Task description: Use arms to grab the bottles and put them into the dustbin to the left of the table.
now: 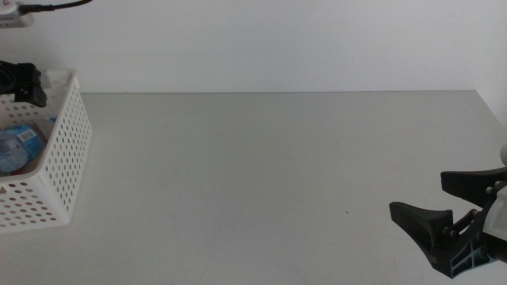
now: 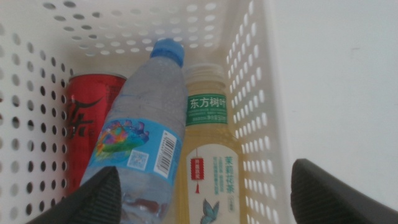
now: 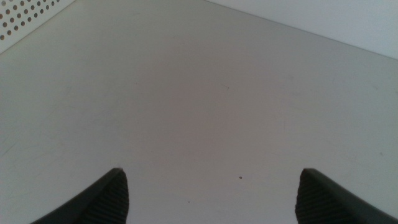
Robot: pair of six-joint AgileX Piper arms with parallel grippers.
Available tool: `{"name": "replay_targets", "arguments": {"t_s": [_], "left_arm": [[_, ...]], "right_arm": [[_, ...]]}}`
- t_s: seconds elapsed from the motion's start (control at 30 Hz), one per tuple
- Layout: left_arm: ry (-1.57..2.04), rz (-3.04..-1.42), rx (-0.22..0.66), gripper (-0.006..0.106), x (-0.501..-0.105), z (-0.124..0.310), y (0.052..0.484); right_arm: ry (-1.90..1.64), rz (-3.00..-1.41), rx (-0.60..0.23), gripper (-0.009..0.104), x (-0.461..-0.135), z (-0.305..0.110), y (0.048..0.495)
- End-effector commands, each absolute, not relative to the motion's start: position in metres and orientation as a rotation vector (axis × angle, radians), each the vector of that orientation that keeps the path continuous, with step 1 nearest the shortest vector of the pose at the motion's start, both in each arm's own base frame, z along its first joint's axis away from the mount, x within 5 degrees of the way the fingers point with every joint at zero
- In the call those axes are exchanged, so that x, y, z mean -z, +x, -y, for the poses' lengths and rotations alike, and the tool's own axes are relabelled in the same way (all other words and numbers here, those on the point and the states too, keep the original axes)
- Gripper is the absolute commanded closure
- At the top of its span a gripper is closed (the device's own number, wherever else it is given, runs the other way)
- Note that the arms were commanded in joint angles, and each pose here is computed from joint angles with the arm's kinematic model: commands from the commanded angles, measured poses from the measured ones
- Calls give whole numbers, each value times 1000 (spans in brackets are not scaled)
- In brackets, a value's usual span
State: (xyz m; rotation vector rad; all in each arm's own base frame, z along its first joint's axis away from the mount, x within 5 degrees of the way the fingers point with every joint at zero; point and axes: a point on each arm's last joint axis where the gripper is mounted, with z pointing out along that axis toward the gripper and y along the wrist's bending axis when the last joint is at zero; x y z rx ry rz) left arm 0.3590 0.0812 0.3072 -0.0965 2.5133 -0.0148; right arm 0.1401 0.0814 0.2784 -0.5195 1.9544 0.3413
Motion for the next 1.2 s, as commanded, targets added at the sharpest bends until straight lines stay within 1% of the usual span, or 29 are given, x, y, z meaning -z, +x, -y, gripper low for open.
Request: {"name": "replay_targets", "arguments": {"t_s": [0.0, 0.13, 0.23, 0.3, 0.4, 0.47, 0.5, 0.63, 0.77, 0.9, 1.17], "left_arm": [[-98, -2377, 22, 7, -348, -74, 348], [-13, -2299, 9, 7, -374, -64, 333], [70, -2226, -1, 7, -393, -43, 321], [147, -2155, -28, 7, -401, -23, 308], [253, -1998, -64, 7, -408, 5, 288], [294, -1895, -49, 7, -408, 22, 269], [293, -1872, -37, 7, -403, 25, 263], [225, -1747, 13, 7, -399, 29, 238], [177, -1699, 36, 7, -398, 26, 219], [171, -1665, 37, 7, -403, 24, 209], [171, -1666, 37, 7, -402, 24, 210]], "right_arm": [[-516, -1851, -347, 6, -294, -83, 143], [-516, -1851, -347, 6, -294, -83, 143], [-516, -1851, -347, 6, -294, -83, 143], [-516, -1851, -347, 6, -294, -83, 143], [-516, -1851, -347, 6, -294, -83, 143], [-516, -1852, -347, 6, -294, -84, 143], [-516, -1852, -347, 6, -294, -84, 143], [-516, -1852, -347, 6, -294, -84, 143], [-516, -1852, -347, 6, -294, -84, 143], [-516, -1852, -347, 6, -294, -84, 143], [-516, -1852, -347, 6, -294, -84, 143]]}}
